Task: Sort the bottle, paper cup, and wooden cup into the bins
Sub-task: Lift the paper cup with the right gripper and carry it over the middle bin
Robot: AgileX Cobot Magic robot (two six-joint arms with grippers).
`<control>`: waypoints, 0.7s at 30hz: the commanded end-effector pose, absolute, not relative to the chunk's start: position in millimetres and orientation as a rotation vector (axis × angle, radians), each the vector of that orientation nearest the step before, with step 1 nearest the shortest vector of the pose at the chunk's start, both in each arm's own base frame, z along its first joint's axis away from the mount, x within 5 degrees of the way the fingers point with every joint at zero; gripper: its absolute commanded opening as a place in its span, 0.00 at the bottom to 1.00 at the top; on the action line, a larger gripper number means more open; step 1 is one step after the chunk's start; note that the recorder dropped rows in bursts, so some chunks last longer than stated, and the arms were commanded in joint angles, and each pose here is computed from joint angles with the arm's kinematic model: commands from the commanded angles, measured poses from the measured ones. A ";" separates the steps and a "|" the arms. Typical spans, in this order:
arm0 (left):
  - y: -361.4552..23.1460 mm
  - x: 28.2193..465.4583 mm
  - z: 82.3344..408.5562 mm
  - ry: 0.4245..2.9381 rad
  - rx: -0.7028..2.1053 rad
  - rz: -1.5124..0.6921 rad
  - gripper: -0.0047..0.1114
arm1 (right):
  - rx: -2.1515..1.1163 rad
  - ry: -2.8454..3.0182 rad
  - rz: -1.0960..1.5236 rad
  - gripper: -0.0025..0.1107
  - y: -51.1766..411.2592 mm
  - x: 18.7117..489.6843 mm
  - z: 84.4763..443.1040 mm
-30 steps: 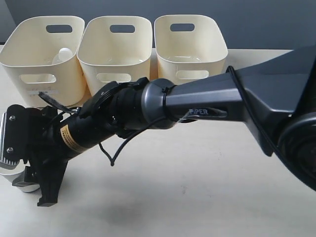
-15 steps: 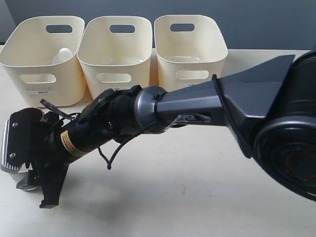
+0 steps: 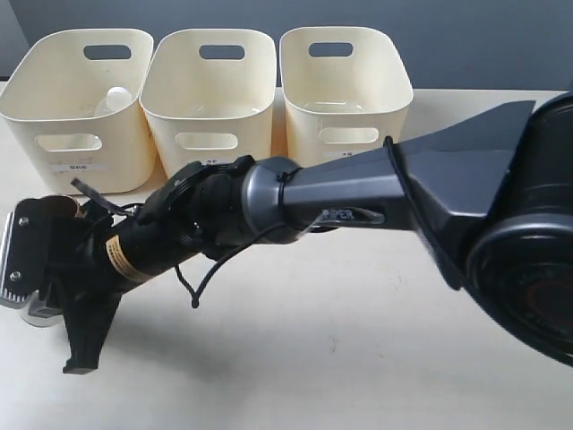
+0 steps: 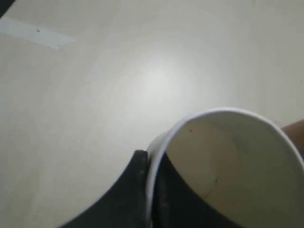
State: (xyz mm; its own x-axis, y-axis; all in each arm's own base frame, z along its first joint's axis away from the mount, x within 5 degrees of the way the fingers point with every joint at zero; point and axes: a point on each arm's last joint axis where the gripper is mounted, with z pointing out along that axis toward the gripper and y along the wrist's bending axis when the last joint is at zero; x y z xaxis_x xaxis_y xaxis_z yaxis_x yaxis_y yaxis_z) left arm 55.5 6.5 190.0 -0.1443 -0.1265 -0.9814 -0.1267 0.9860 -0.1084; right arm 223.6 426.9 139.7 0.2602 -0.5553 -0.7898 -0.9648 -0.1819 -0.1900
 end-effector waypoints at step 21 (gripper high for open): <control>6.3 55.2 192.2 1.705 -0.186 -0.003 0.04 | -1.052 1.609 0.280 0.02 314.8 357.0 277.0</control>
State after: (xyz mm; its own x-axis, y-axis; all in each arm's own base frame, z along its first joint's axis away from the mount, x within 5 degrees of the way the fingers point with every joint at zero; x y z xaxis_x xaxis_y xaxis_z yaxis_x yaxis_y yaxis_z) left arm 55.5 6.5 190.0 -0.1443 -0.1265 -0.9814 -0.1267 0.9860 -0.1084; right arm 340.1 317.9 293.0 0.0756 -0.4675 -0.8808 -0.7508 0.5546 -0.3588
